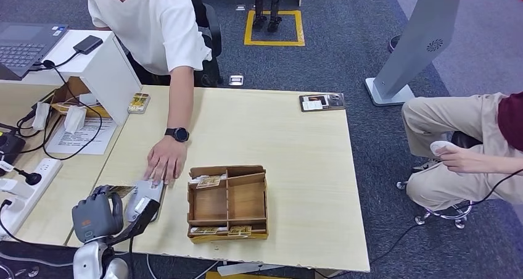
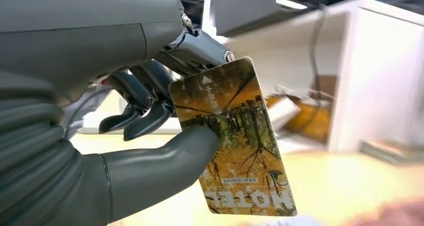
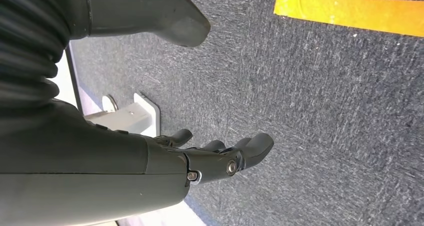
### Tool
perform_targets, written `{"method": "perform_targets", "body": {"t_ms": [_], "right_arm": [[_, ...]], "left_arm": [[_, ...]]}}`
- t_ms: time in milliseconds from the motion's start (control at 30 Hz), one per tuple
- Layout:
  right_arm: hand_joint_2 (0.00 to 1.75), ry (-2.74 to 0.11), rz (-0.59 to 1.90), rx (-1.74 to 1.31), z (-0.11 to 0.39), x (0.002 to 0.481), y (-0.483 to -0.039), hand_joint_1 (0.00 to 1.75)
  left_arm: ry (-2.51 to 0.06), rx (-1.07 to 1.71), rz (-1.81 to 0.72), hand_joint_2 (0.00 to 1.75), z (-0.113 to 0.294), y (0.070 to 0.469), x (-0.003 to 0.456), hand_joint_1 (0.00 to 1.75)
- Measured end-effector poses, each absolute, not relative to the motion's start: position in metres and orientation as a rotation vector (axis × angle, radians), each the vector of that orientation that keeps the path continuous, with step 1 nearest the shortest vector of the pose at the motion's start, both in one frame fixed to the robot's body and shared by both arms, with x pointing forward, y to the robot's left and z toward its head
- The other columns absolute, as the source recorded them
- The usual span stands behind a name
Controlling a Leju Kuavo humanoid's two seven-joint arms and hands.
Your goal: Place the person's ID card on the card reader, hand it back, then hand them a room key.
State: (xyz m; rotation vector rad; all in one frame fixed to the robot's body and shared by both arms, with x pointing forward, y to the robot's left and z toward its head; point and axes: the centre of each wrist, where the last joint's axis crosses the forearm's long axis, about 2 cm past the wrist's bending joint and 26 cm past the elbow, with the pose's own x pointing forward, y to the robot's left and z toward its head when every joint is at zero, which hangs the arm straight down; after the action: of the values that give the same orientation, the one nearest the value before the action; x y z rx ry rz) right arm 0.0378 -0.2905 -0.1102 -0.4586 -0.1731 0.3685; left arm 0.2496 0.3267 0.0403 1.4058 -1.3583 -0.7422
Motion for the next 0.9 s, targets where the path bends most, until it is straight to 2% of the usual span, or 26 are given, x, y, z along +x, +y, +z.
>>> {"method": "perform_targets", "body": {"t_ms": [233, 900], "right_arm": [[1.75, -0.175, 0.379, -0.459, -0.110, 0.038, -0.290, 0.00], [1.75, -0.177, 0.386, -0.459, -0.110, 0.038, -0.290, 0.00]], "left_arm": [[-1.360, 1.358, -0.873, 1.75, 0.027, 0.326, 0.246, 1.75], [-1.327, 1.323, -0.939, 1.75, 0.016, 0.333, 0.245, 1.75]]}}
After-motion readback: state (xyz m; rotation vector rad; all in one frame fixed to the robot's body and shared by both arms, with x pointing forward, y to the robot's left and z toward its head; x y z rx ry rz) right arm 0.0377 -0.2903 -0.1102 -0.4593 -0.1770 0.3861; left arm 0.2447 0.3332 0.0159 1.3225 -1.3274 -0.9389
